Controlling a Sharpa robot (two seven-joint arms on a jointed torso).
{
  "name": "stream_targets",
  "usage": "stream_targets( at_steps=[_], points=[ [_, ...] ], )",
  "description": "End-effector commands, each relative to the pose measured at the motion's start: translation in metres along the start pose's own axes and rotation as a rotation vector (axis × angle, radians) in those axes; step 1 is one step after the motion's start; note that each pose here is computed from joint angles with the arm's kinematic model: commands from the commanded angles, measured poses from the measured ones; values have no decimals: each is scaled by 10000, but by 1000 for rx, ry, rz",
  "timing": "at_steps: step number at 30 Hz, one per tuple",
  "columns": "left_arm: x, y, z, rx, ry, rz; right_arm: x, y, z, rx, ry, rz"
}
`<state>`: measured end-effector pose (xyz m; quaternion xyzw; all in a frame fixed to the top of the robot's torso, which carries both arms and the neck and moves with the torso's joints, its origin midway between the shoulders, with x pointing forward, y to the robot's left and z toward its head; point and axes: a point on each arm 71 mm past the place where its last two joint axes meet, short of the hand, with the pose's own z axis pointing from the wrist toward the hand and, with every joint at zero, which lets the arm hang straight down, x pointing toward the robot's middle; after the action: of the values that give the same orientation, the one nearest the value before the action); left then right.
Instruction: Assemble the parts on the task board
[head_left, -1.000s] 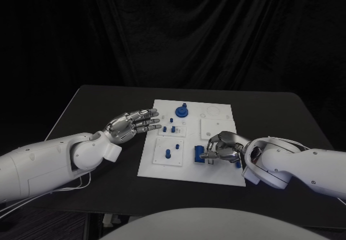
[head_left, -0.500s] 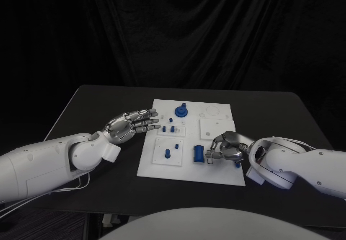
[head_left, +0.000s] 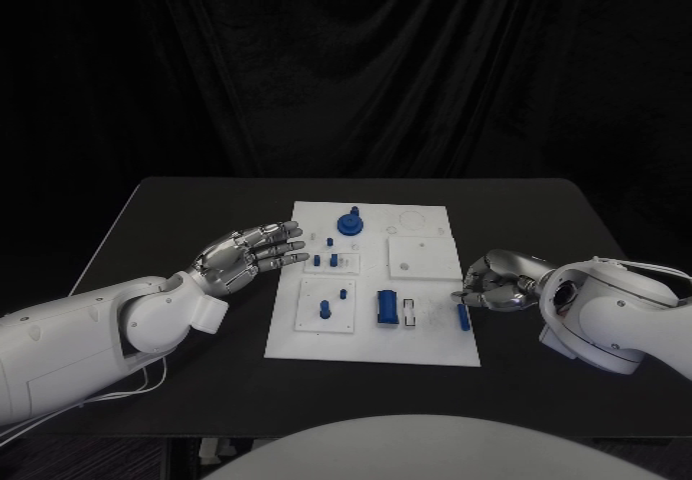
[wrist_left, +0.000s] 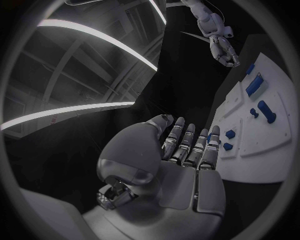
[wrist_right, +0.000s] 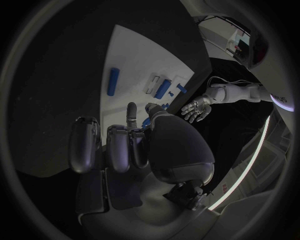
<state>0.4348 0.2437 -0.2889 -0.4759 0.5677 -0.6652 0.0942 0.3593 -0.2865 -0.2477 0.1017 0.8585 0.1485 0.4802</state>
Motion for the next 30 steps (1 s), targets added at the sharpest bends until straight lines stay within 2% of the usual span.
stream_targets(
  at_steps=[1, 11, 30],
  points=[
    [10, -6, 6, 20, -2, 0, -49, -66, -28, 78, -52, -151],
    [4, -9, 5, 21, -2, 0, 49, -116, 17, 110, -32, -189],
    [-3, -10, 10, 19, 4, -2, 237, -43, 178, 84, 16, -212]
  ],
)
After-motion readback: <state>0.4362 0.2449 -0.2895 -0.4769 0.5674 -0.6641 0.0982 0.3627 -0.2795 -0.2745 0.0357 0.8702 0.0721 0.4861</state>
